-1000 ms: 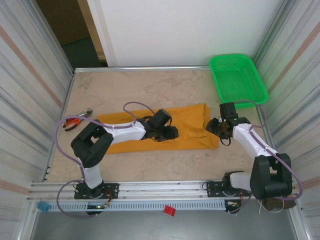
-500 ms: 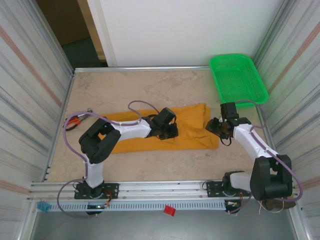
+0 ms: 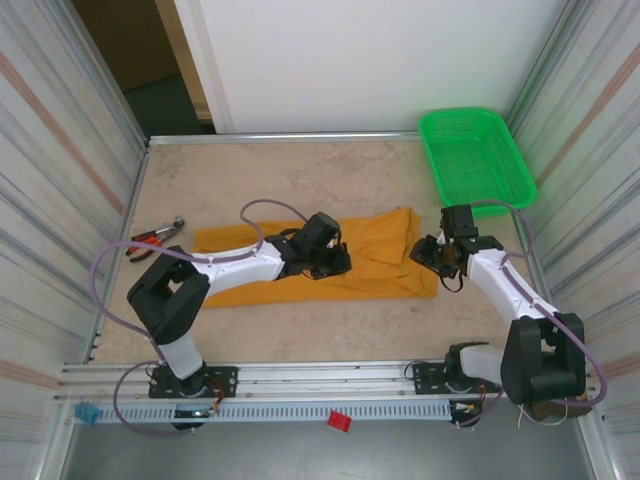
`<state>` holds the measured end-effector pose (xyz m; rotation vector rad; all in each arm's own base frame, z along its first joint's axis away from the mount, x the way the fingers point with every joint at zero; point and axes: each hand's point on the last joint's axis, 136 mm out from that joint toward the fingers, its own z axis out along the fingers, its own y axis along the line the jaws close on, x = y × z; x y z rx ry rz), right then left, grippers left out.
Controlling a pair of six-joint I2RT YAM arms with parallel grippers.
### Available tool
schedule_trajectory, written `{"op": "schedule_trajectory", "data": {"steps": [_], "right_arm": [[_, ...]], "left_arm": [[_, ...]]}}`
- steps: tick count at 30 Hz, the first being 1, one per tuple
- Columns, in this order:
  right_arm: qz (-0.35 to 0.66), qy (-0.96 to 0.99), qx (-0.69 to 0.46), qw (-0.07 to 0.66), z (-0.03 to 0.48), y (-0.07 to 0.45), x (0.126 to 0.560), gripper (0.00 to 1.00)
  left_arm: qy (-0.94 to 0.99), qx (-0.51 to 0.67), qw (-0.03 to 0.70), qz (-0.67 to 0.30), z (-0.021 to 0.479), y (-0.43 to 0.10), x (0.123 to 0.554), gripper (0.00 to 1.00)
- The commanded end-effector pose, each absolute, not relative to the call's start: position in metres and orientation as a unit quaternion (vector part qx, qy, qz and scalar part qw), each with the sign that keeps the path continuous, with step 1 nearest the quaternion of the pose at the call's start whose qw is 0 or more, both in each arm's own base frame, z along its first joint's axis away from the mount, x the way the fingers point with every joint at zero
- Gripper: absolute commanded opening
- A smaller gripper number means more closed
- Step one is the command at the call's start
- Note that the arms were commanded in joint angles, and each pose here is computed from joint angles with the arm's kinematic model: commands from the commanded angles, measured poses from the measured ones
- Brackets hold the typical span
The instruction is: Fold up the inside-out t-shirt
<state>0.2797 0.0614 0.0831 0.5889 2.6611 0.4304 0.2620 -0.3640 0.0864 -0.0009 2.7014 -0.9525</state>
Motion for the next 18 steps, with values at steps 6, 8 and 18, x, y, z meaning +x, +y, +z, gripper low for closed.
{"op": "schedule_trajectory", "data": {"steps": [6,8,18], "right_arm": [[0.155,0.961,0.174,0.147,0.062,0.087,0.265,0.33],[0.148,0.964,0.167,0.145,0.058,0.091,0.263,0.30],[0.120,0.970,0.162,0.138,0.041,0.090,0.271,0.29]], "left_arm": [[0.944,-0.017,0.119,-0.307,0.058,-0.353,0.257,0.03],[0.945,-0.016,0.117,-0.305,0.053,-0.354,0.258,0.04],[0.948,-0.018,0.110,-0.298,0.041,-0.355,0.258,0.03]]}}
